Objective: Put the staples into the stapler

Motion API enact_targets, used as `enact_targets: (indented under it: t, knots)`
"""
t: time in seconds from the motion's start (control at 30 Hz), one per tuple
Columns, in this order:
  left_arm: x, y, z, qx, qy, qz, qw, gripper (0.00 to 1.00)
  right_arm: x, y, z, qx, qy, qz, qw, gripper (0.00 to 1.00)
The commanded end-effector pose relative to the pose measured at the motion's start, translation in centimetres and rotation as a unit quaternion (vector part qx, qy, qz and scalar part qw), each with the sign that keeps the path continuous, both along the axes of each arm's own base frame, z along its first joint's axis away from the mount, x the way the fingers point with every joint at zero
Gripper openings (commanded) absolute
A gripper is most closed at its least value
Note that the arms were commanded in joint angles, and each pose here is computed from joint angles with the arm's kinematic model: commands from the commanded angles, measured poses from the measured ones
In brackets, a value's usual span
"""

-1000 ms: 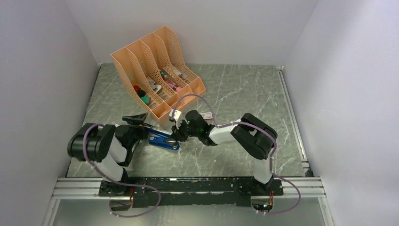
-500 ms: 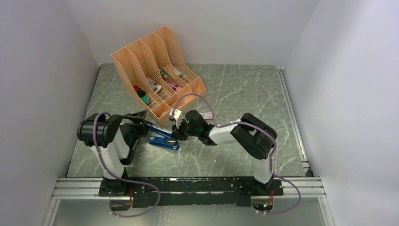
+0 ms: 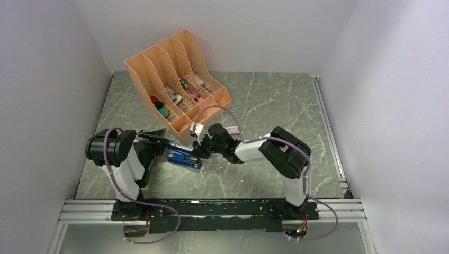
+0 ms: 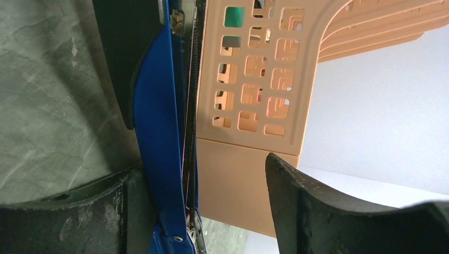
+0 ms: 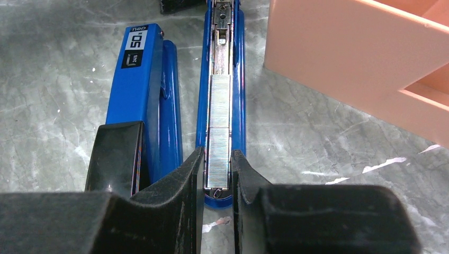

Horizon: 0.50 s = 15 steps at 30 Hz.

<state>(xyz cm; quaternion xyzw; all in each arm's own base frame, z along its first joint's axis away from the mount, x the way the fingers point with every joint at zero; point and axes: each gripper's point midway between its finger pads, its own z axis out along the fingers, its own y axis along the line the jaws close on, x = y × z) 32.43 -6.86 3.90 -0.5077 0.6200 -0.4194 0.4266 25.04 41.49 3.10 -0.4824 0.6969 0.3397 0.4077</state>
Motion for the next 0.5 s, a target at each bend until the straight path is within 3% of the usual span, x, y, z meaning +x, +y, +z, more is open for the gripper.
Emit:
enact_targets:
  t: [0.0,0.27,0.47]
  knots:
    - [-1.45,1.14,3.18,0.082,-0.085,0.000,0.993,0.74,-2.02,-0.67,-2.69,-0.035,0.035,0.025,0.998,0.00]
    - [-1.57,0.89,3.42,0.168,-0.093,-0.034,0.981,0.64,-2.13,-0.68,-2.82,-0.035,0.036,0.027,0.998,0.00]
    - [-1.33,1.46,3.28,0.274,-0.059,-0.046,0.959,0.60,-2.21,-0.67,-3.05,-0.036,0.038,0.030,0.998,0.00]
